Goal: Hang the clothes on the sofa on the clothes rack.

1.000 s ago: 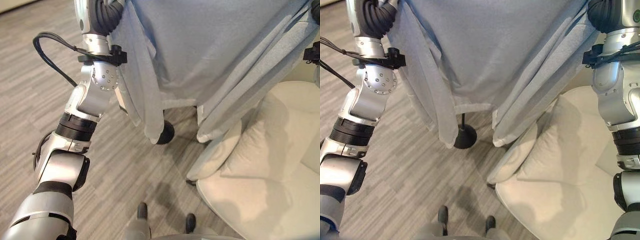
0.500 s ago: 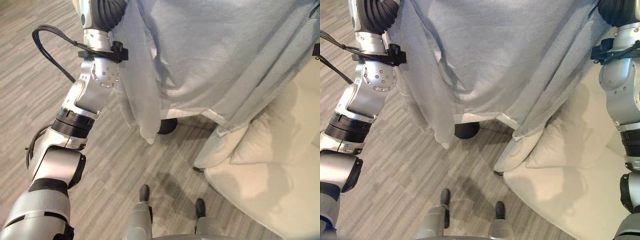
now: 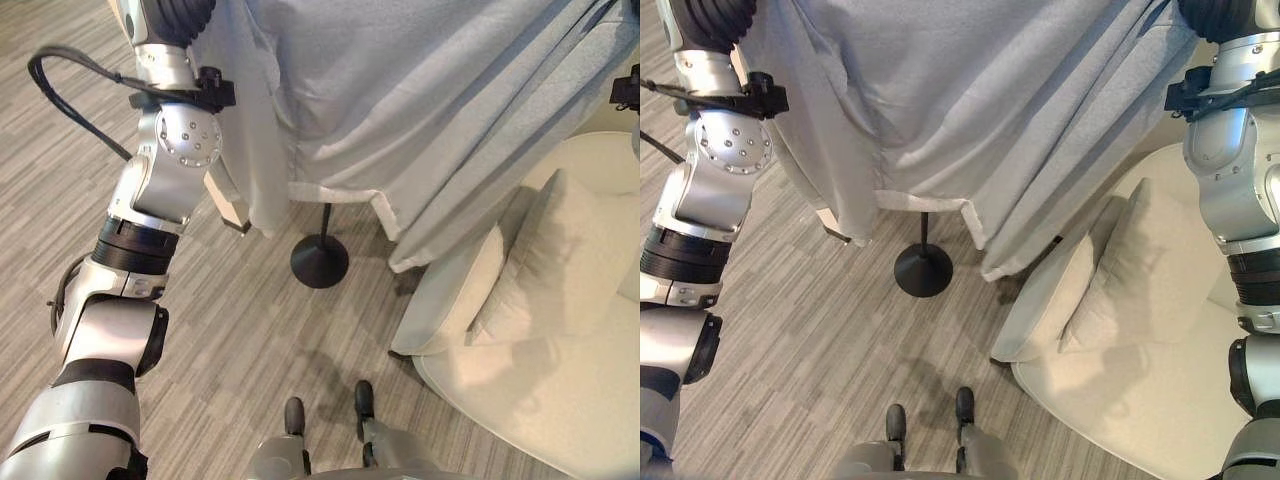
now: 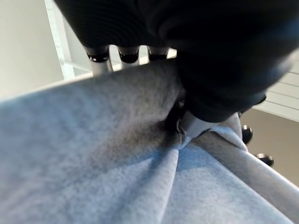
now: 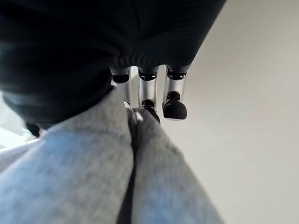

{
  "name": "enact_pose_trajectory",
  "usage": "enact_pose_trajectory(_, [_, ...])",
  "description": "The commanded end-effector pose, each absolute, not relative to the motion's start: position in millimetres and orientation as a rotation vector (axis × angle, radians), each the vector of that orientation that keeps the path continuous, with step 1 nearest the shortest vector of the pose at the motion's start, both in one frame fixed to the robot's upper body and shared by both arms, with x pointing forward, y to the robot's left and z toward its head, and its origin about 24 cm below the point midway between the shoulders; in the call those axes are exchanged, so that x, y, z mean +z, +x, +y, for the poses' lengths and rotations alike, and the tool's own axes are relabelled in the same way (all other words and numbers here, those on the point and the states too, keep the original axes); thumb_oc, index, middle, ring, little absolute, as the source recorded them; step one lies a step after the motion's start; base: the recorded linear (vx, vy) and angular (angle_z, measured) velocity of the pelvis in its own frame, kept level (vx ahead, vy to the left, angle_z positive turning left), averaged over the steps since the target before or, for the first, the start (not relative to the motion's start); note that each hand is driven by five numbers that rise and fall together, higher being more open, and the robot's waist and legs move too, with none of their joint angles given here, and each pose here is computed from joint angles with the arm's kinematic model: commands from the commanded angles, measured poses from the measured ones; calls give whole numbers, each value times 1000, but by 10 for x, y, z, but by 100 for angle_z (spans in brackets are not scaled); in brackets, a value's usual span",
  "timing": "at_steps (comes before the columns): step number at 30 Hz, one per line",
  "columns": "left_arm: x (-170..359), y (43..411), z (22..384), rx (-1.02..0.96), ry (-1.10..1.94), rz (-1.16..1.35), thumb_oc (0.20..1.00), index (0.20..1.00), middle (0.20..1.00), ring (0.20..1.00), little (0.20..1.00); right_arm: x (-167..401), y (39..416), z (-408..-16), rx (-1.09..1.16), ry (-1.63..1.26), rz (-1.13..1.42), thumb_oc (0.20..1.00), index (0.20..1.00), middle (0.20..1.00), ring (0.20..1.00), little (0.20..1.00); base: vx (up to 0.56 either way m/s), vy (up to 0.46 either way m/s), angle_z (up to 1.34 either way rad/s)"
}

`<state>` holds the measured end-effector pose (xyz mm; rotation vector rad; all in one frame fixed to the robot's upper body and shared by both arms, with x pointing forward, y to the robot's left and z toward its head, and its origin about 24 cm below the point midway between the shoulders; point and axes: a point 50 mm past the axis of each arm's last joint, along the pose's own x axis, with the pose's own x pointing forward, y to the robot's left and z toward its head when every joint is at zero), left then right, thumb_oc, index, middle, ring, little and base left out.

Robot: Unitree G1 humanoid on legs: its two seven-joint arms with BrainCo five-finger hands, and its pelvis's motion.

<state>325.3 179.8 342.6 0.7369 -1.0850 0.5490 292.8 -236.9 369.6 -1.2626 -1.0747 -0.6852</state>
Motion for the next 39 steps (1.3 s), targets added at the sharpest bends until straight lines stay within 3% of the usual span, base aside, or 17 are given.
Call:
enact_pose_trajectory(1, [3479, 3207, 1846, 589, 720, -1119, 200, 200, 200, 200, 200, 3892, 2838, -2430, -769, -1223, -1125, 200, 200, 200, 200, 200, 165, -62, 18])
enact_pose_trajectory(13, [3349, 3128, 1962, 637, 711, -1096, 200, 200, 200, 200, 200, 3506, 2813, -2406, -704, -1200, -1094, 200, 200, 200, 200, 200, 116, -78, 13])
enact_pose_trajectory(20, [3952, 3269, 1956, 692, 887, -1130, 200, 200, 200, 200, 200, 4264, 2887, -2335, -783, -1204, -1169, 200, 200, 200, 200, 200, 39, -9, 2])
enact_pose_trajectory(26, [4461, 3456, 1955, 731, 1005, -1016, 200, 200, 200, 200, 200, 4820, 3113, -2241, -828, -1101, -1054, 200, 200, 200, 200, 200, -94, -53, 14])
enact_pose_trajectory(36, [4662, 3521, 1917, 729, 1086, -933, 200, 200, 200, 200, 200, 4918, 3274, -2216, -818, -1032, -932, 200, 200, 200, 200, 200, -68, -21, 0])
enact_pose_trajectory(39, [4376, 3738, 2052, 674, 1203, -751, 200, 200, 200, 200, 200, 4517, 3577, -2374, -745, -1007, -726, 200, 200, 200, 200, 200, -116, 55, 22])
